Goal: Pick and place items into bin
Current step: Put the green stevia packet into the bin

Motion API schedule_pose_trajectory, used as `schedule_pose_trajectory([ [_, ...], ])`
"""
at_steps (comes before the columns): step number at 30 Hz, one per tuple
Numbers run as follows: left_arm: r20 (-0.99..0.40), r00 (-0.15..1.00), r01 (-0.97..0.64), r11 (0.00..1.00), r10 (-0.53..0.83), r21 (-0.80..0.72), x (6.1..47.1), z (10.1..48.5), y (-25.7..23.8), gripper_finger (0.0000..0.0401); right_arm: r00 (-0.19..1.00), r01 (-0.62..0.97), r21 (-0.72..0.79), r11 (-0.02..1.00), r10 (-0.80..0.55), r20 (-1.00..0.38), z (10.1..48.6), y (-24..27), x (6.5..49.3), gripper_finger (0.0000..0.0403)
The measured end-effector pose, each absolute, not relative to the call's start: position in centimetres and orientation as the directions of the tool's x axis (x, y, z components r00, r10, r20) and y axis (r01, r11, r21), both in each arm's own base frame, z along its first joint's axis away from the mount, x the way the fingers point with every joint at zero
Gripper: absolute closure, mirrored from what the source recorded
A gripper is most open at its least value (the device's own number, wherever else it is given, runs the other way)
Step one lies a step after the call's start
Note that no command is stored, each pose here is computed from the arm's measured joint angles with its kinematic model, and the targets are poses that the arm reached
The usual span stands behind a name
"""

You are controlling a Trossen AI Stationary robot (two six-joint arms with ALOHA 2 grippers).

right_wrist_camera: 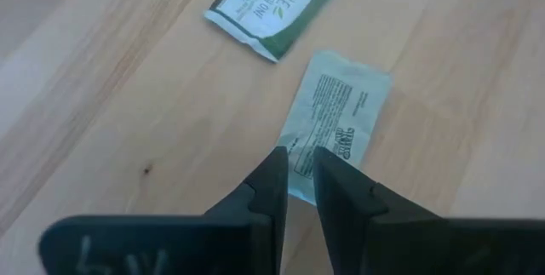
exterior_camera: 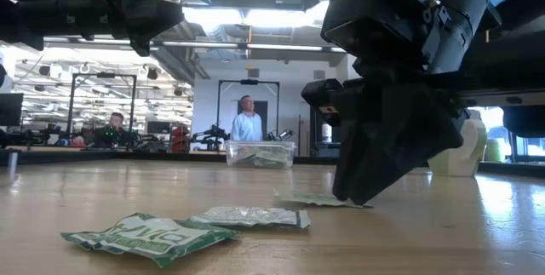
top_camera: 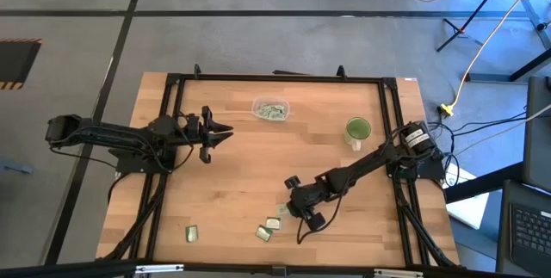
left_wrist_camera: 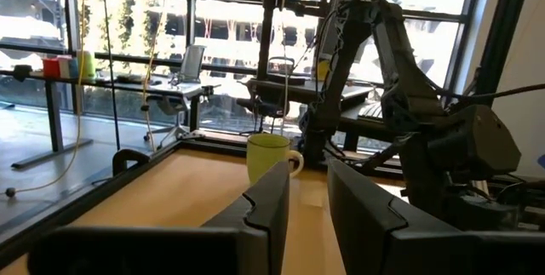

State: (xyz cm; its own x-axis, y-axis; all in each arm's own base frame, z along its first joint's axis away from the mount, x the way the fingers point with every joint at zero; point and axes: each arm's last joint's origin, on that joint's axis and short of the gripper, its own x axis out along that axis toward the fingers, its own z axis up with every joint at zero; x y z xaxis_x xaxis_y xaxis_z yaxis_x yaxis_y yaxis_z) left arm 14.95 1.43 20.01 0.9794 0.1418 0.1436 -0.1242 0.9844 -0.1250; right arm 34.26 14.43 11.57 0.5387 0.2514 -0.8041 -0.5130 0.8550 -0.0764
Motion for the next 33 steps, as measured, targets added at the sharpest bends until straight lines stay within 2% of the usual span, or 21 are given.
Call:
schedule_pose_trajectory([
  [10, 0.137, 0.98, -0.125, 0.984, 0.142, -0.125, 15.0, 20.0, 1.4, 0.0324, 0.521, -0.511, -0.076, 0.856, 0.239, -0.819, 11.5, 14.3, 34.1, 0.0395],
  [20, 0.137, 0.98, -0.124, 0.984, 0.141, -0.125, 15.0, 20.0, 1.4, 0.0324, 0.533, -0.437, -0.055, 0.898, 0.209, -0.82, 12.4, 14.1, 33.7, 0.04],
  [26, 0.133, 0.981, -0.125, 0.984, 0.141, -0.124, 15.0, 19.9, 1.4, 0.0324, 0.649, -0.378, -0.037, 0.925, 0.236, -0.723, 17.1, 13.5, 33.5, 0.0401],
  [33, 0.114, 0.983, -0.127, 0.984, 0.141, -0.123, 15.0, 19.7, 1.4, 0.0324, 0.839, -0.092, -0.13, 0.987, 0.007, -0.544, 24.7, 8.1, 32.6, 0.0402],
])
